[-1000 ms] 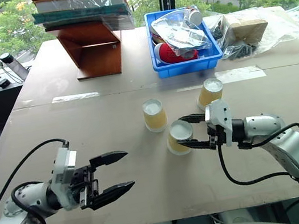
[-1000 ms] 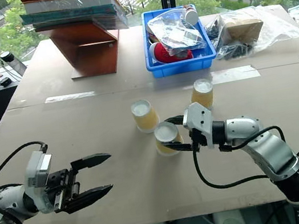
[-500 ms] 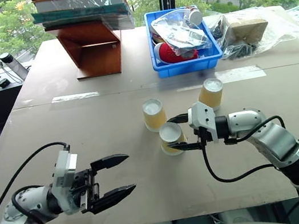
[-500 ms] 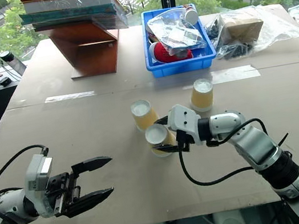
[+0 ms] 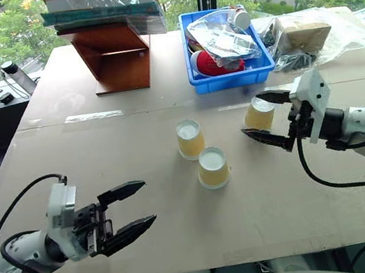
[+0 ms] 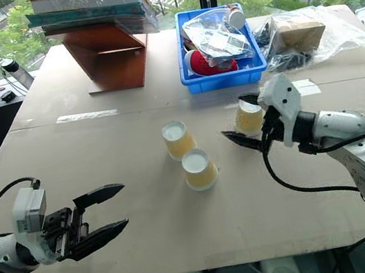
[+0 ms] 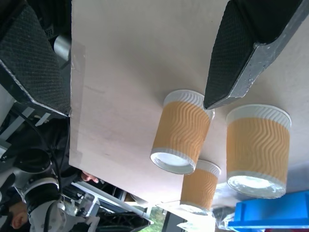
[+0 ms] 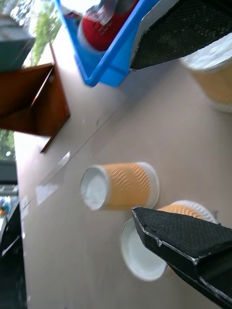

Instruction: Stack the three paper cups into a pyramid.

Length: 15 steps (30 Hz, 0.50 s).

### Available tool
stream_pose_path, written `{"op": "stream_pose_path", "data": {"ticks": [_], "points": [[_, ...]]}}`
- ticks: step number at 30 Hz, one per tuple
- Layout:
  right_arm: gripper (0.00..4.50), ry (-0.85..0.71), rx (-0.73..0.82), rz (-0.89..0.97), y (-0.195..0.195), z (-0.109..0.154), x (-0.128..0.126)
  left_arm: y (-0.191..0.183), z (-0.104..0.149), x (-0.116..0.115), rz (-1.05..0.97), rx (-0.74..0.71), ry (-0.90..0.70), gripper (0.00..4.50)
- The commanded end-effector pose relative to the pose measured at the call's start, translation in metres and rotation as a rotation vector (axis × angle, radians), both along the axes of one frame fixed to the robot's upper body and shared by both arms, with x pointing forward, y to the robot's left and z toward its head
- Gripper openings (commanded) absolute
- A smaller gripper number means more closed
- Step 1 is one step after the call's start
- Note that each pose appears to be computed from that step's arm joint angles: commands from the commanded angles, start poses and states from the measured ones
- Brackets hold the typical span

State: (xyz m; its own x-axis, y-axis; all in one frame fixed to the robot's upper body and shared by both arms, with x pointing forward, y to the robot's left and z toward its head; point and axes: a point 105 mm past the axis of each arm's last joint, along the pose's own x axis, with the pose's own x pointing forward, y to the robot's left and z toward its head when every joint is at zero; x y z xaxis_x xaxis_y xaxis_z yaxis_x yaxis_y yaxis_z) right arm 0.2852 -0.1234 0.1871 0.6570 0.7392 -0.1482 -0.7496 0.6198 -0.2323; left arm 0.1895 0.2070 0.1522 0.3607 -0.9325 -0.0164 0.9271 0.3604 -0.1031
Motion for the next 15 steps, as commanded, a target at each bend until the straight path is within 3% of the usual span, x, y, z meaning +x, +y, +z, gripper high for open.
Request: {"op": "stream_pose_path", "data": {"ticks": [1,7,15], "points": [[4.45,-0.017,0.016,-0.128,-0.014,-0.001,0.02,-0.003,0.009,0.001,-0.018,0.006,-0.054,4.5],[4.45,0.018,0.072,-0.256,-0.021,-0.01,0.047,-0.002,0.01,0.003,-0.026,0.013,-0.055,4.5],[4.45,0.062,0.172,-0.31,-0.015,-0.014,0.06,-0.001,0.011,0.001,-0.026,0.014,-0.052,4.5]]}}
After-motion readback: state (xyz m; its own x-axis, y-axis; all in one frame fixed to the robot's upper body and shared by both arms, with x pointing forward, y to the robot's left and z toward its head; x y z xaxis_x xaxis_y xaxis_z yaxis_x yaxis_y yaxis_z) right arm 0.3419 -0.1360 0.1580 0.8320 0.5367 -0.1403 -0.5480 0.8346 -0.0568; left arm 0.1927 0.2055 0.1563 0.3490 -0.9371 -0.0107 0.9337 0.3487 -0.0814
